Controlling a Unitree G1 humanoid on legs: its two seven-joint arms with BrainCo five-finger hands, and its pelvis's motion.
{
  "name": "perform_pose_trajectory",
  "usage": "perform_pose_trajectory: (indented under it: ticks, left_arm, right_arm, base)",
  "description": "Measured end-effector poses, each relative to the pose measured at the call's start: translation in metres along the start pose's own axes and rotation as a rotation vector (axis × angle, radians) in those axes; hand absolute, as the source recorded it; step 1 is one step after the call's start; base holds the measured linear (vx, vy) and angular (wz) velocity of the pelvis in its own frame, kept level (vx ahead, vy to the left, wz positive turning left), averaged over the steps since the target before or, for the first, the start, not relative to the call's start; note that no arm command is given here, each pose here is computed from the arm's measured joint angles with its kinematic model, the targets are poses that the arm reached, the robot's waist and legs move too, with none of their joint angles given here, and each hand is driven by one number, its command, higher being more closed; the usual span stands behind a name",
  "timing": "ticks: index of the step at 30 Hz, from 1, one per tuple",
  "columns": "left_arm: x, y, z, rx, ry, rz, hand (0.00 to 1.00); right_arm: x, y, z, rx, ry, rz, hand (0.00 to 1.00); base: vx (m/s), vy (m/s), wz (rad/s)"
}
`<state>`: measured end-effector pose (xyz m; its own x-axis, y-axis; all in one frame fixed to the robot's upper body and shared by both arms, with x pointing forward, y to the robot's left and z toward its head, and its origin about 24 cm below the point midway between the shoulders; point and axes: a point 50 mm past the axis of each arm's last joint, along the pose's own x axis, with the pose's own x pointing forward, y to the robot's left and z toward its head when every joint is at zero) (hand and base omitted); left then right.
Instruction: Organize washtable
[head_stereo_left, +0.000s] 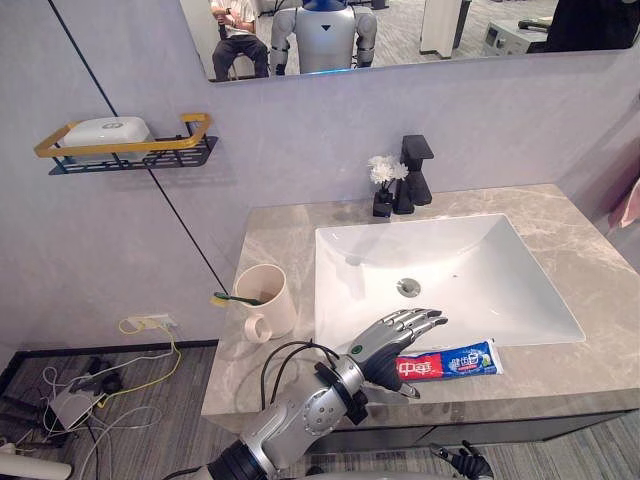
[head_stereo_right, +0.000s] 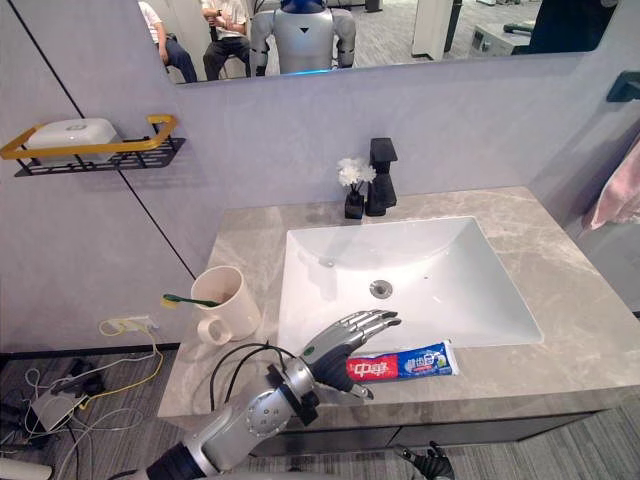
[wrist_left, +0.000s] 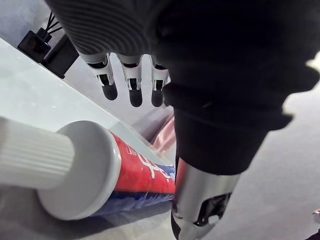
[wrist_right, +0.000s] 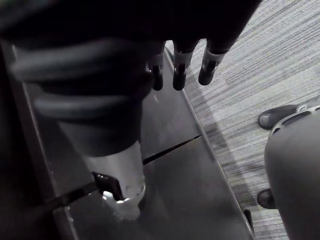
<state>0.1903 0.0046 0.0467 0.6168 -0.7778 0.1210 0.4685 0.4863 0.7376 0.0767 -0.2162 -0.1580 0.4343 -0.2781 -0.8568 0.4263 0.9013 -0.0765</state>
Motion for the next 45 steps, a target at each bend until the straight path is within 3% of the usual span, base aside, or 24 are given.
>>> perform_pose_trajectory:
  ticks: [14, 39, 40, 45]
  left_arm:
    - [-0.01, -0.01, -0.002, -0.002, 0.039, -0.02, 0.0]
    - [-0.032, 0.011, -0.031, 0.024, 0.228, 0.098, 0.0]
    - [-0.033, 0.011, -0.033, 0.025, 0.235, 0.102, 1.0]
    - [-0.039, 0.007, -0.036, 0.052, 0.259, 0.054, 1.0]
  right_arm:
    - [0.0, 0.0, 0.0, -0.002, 0.0, 0.001, 0.0]
    - [0.0, -0.001, -0.002, -0.003, 0.017, 0.004, 0.0]
    - [0.0, -0.001, -0.002, -0.003, 0.017, 0.004, 0.0]
    - [0.0, -0.001, -0.002, -0.003, 0.018, 0.004, 0.0]
  base:
    - [0.0, 0.0, 0.0]
    - [0.0, 0.0, 0.0]
    - [-0.01, -0.01, -0.04]
    - [0.0, -0.003, -0.01]
